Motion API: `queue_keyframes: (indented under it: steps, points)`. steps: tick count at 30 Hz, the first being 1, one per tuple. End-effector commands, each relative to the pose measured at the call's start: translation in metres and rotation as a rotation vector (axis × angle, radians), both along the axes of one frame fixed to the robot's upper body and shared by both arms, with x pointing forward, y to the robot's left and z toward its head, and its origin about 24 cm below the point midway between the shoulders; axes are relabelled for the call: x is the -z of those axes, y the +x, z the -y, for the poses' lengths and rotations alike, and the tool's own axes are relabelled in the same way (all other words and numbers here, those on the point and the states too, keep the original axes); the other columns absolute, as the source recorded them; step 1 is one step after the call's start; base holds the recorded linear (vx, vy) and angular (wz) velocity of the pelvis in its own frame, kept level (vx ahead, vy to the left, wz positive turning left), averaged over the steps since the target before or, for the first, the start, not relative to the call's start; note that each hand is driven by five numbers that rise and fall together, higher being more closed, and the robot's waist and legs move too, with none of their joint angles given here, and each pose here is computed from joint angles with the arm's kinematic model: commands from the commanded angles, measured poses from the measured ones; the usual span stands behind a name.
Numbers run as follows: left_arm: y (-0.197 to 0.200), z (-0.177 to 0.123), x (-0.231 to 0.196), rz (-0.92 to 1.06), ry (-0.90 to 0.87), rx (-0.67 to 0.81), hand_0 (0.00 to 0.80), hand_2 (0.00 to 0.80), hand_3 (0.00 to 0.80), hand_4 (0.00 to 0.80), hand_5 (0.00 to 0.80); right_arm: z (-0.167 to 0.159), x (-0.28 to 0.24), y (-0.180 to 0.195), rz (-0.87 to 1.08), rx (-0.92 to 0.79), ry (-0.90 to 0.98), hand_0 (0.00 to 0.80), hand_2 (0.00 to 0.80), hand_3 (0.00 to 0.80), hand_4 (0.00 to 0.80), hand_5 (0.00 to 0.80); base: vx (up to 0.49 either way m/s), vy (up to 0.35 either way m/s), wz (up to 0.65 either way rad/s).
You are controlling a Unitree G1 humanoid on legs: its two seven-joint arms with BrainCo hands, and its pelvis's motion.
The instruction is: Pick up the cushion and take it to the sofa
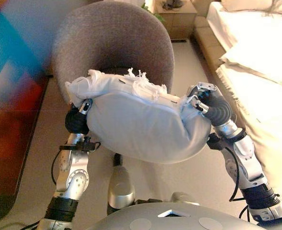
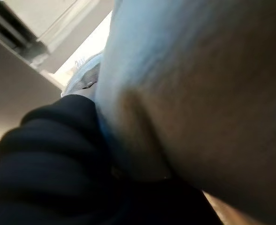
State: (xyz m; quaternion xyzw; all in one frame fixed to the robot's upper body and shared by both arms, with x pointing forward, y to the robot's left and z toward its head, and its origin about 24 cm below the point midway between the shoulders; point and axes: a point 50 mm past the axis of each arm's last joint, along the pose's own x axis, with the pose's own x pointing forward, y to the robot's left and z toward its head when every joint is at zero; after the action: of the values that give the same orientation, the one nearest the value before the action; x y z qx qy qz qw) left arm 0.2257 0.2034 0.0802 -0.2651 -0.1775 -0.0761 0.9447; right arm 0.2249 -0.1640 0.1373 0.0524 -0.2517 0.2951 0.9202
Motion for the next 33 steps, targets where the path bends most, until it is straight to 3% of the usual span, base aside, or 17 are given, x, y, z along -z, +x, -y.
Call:
queue_keyframes:
  steps: [1,12,20,33]
  points:
    - [-0.006,0.021,-0.058,0.340,0.035,0.139,0.800,0.800,0.800,0.800,0.800,-0.002,-0.023,-0.003,0.142,0.013,0.115,0.800,0.800,0.800,0.800,0.800,0.597,0.273,0.21]
    - [0.003,0.028,-0.057,0.307,0.074,0.266,0.800,0.800,0.800,0.800,0.800,0.005,-0.020,-0.006,0.150,0.175,0.161,0.800,0.800,0.800,0.800,0.800,0.384,0.091,0.53]
    - [0.003,0.046,-0.055,0.298,0.063,0.328,0.800,0.800,0.800,0.800,0.800,0.021,-0.025,0.001,0.154,0.240,0.159,0.800,0.800,0.800,0.800,0.800,0.292,-0.129,0.79]
    - [-0.004,0.031,-0.044,0.216,0.047,0.162,0.800,0.800,0.800,0.800,0.800,0.011,-0.007,0.001,0.034,0.117,0.093,0.800,0.800,0.800,0.800,0.800,0.230,-0.163,-0.09]
